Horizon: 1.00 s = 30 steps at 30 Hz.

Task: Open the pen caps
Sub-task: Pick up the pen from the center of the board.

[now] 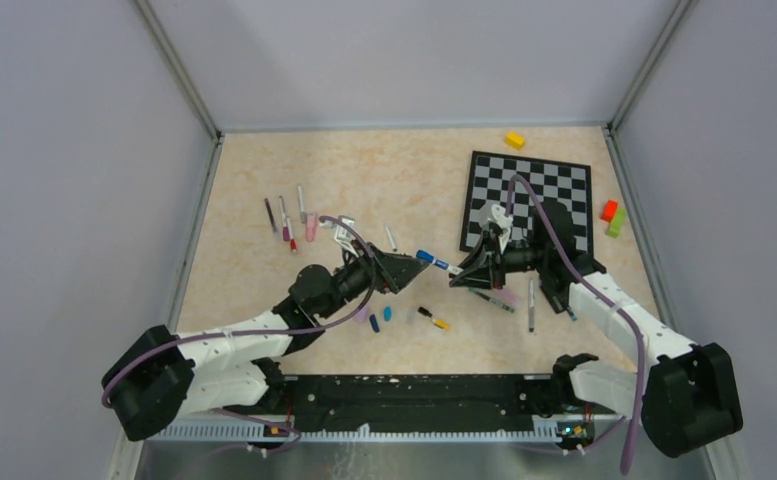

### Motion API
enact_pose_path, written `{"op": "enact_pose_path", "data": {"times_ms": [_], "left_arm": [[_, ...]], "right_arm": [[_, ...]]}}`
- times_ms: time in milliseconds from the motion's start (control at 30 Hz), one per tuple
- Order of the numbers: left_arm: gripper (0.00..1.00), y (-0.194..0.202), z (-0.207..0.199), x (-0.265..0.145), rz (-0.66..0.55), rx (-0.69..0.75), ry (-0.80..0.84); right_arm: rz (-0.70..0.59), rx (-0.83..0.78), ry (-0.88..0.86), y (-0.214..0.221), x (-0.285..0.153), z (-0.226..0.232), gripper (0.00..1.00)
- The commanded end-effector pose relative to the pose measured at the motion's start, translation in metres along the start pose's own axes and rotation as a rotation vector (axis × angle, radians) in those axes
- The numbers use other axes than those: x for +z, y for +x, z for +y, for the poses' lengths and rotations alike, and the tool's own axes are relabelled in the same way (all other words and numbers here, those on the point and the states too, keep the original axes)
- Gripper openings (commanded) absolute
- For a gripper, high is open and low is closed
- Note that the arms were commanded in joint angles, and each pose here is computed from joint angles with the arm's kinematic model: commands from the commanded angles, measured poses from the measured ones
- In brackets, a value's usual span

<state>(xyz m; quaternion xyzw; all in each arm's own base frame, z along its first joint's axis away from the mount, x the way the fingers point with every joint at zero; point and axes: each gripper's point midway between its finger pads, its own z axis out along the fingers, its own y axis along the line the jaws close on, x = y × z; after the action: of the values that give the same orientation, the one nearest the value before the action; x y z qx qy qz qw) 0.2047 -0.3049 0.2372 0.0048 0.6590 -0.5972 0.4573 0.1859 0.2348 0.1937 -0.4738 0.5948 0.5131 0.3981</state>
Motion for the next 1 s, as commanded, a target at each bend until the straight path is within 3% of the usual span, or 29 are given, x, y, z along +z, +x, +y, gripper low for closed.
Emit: {"op": "enact_pose_path", "data": {"times_ms": [0, 167, 433, 733, 967], "left_arm": [[0.82, -0.024, -0.042, 0.017, -0.079, -0.014, 0.129], [0.74, -0.020, -0.046, 0.025, -0.074, -0.015, 0.135], [0.37, -0.011, -0.052, 0.035, -0.043, -0.026, 0.156], [0.07, -0.020, -0.051, 0.034, -0.085, 0.017, 0.141], [0.05, -0.061, -0.062, 0.021, -0.268, 0.032, 0.147]], "right_arm": [[-0.022, -0.016, -0.017, -0.007, 0.003, 0.000, 0.00], [-0.004, -0.014, -0.006, -0.001, 0.007, -0.002, 0.00], [0.018, -0.013, 0.024, 0.004, 0.010, -0.009, 0.00], [0.026, -0.014, 0.026, 0.007, 0.010, -0.009, 0.00], [0.034, -0.012, 0.021, 0.012, 0.011, -0.010, 0.00]]}}
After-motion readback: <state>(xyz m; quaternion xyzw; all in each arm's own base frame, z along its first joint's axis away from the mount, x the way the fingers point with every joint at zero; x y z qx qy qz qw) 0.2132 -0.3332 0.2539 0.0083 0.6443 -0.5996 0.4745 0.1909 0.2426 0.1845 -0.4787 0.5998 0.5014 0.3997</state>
